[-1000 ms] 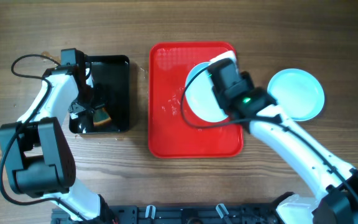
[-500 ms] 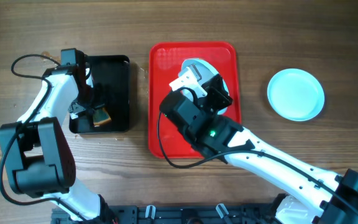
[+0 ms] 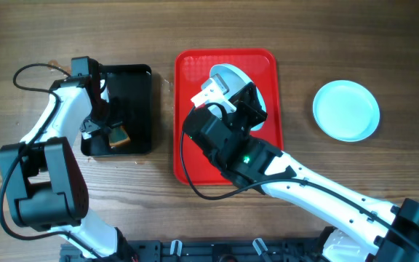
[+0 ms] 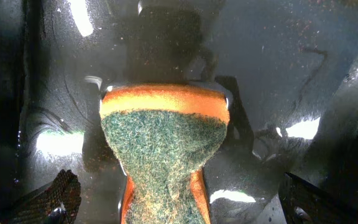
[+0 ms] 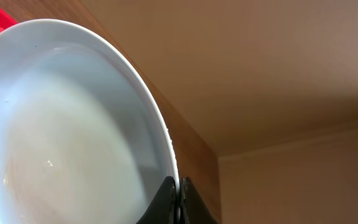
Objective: Clean dirty plates on tray and stack at the side
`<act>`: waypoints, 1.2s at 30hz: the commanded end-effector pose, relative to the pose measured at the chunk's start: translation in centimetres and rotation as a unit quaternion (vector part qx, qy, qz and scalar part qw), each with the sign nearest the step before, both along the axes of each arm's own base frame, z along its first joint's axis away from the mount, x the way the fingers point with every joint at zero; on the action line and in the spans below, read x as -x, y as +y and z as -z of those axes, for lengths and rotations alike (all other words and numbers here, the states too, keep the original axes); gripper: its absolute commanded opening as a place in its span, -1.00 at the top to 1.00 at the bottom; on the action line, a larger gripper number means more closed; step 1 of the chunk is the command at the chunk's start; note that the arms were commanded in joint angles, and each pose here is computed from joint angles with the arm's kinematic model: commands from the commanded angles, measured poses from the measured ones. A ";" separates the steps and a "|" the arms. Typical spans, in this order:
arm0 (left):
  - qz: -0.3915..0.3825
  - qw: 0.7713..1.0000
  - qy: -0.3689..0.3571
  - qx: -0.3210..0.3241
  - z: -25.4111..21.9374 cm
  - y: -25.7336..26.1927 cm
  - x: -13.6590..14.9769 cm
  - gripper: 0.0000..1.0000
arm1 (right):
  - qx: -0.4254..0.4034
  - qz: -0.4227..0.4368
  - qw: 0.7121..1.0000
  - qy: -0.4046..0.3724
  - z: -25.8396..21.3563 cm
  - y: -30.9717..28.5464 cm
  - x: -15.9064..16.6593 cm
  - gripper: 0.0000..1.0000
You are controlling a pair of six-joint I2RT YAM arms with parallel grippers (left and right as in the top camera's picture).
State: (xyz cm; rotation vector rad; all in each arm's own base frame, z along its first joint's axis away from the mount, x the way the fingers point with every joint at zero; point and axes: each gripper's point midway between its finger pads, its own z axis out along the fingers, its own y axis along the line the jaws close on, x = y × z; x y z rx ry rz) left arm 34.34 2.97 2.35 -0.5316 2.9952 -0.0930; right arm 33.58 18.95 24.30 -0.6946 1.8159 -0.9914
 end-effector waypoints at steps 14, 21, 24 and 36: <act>0.005 1.000 -0.008 0.006 -0.5 -0.2 -0.2 -1.00 | -0.036 0.012 0.999 -0.026 -1.5 -0.2 0.2 0.91; 0.005 1.000 -0.008 0.006 -0.5 -0.2 -0.2 -1.00 | -0.043 0.000 0.999 -0.017 -1.1 0.2 0.1 0.91; 0.005 1.000 -0.008 0.006 -0.5 -0.2 -0.2 -1.00 | -0.043 0.000 0.999 -0.017 -1.1 0.2 0.1 0.90; 0.005 1.000 -0.008 0.006 -0.5 -0.2 -0.2 -1.00 | -0.057 0.004 0.998 -0.022 -1.1 0.2 0.1 0.91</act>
